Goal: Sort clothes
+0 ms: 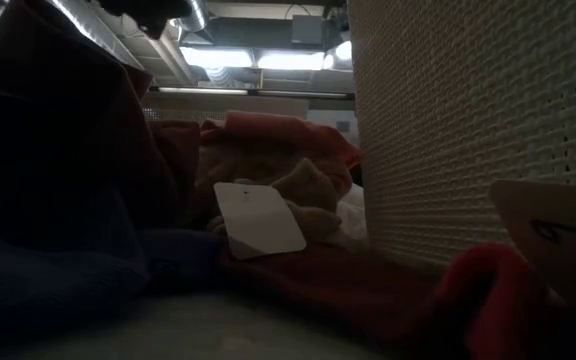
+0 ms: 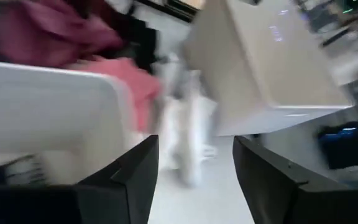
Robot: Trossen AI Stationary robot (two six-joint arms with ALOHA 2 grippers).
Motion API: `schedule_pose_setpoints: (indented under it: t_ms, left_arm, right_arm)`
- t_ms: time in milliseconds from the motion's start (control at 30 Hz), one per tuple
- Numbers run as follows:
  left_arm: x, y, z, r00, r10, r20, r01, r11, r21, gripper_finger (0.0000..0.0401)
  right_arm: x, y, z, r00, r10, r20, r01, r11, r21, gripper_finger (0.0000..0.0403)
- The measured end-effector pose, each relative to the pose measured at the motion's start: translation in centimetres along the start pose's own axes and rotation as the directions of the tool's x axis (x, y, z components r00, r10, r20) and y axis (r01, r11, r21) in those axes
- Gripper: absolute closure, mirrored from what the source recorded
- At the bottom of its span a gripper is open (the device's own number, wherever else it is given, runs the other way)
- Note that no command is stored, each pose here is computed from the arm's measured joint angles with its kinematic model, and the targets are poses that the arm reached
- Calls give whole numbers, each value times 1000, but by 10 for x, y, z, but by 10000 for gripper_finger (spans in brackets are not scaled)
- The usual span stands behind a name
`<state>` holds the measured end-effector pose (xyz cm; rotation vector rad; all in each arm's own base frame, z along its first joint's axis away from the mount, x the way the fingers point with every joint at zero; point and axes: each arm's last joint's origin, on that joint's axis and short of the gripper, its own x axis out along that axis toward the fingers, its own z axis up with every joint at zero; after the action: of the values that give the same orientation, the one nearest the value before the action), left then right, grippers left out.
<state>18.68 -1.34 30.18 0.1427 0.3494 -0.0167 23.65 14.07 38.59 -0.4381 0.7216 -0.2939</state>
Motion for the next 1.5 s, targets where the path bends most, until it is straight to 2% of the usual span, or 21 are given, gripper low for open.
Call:
schedule_pose_setpoints:
  t_ms: [167,267,367,467,567,667,767,967,1133,1267,1400,1500]
  left_arm:
    - [17,0,5,999,2,44,-4,999,53,396]
    - [22,4,9,995,56,86,-63,995,82,387]
    - [22,10,12,990,132,40,-135,987,82,358]
    - [15,13,17,975,215,-60,-210,974,84,309]
    - [0,12,32,960,230,-158,-222,973,65,253]
    - [-22,7,52,956,181,-231,-192,981,-22,208]
    - [-44,-2,57,929,120,-349,-163,982,-95,183]
    - [-62,-27,39,838,-10,-546,-198,926,-321,176]
    - [-58,-52,21,762,-95,-641,-250,870,-425,176]
    - [-53,-69,3,695,-139,-705,-305,831,-465,176]
    - [-51,-81,-17,620,-175,-765,-334,823,-459,176]
    - [-49,-85,-26,608,-185,-772,-337,820,-462,176]
  right_arm:
    - [54,-51,7,996,80,-39,-82,995,-58,196]
    - [76,-94,6,989,148,-14,-148,989,-9,196]
    - [88,-129,0,980,198,28,-200,978,63,196]
    - [95,-146,-5,958,279,67,-285,952,113,196]
    - [98,-148,-4,943,315,109,-326,939,112,196]
    - [105,-142,-3,939,308,150,-323,942,87,196]
    - [109,-137,0,934,297,201,-318,945,80,196]
    - [117,-123,5,905,290,310,-323,944,60,196]
    - [126,-118,2,897,276,345,-320,944,78,196]
    - [132,-113,-3,897,283,341,-336,936,108,196]
    - [141,-106,-7,863,327,384,-389,916,94,196]
    - [146,-101,-11,854,340,395,-403,911,86,196]
